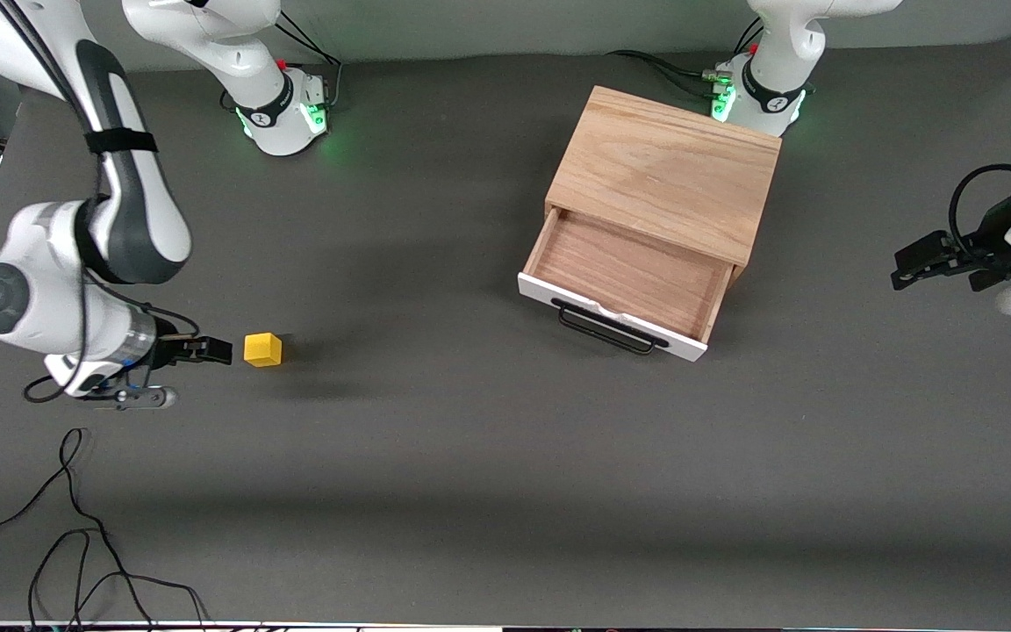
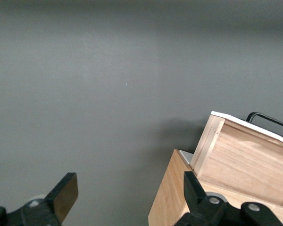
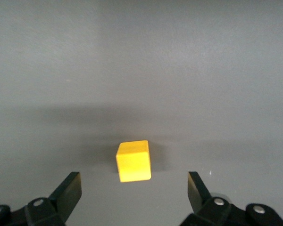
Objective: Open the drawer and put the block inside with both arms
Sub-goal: 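Move the right gripper down to the yellow cube, then close the right gripper on the yellow cube and lift it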
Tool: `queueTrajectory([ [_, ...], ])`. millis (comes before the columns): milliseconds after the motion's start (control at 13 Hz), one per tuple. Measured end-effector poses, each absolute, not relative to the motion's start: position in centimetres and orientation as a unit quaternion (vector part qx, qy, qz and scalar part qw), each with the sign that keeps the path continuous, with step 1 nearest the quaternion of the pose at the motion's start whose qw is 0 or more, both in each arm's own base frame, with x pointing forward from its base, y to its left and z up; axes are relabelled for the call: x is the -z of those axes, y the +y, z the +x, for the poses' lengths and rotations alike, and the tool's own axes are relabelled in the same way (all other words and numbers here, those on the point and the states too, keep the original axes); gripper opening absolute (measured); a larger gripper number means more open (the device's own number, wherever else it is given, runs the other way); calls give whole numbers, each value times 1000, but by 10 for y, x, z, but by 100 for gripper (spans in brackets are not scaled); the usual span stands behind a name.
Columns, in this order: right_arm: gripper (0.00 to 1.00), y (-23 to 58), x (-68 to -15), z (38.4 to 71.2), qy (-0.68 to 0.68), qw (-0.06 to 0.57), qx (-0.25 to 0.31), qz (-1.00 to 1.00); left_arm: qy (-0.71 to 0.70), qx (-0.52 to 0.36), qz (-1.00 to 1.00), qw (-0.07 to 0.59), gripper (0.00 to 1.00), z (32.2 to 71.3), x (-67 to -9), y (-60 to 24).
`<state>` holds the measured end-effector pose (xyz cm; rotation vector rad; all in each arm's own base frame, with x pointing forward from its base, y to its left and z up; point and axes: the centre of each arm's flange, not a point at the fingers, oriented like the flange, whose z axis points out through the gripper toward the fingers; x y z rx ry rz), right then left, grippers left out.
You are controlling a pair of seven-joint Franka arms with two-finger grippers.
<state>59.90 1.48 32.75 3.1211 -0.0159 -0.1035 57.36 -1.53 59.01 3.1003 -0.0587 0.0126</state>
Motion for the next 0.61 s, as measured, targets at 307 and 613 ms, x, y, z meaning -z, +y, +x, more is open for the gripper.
queueTrajectory([
  [307, 100, 16, -259, 555, 17, 14, 14, 1000, -38, -8, 999, 15, 100, 570, -595, -16],
  [613, 100, 26, -239, 542, 31, 11, 2, 999, -39, -10, 999, 13, 100, 568, -598, -15],
])
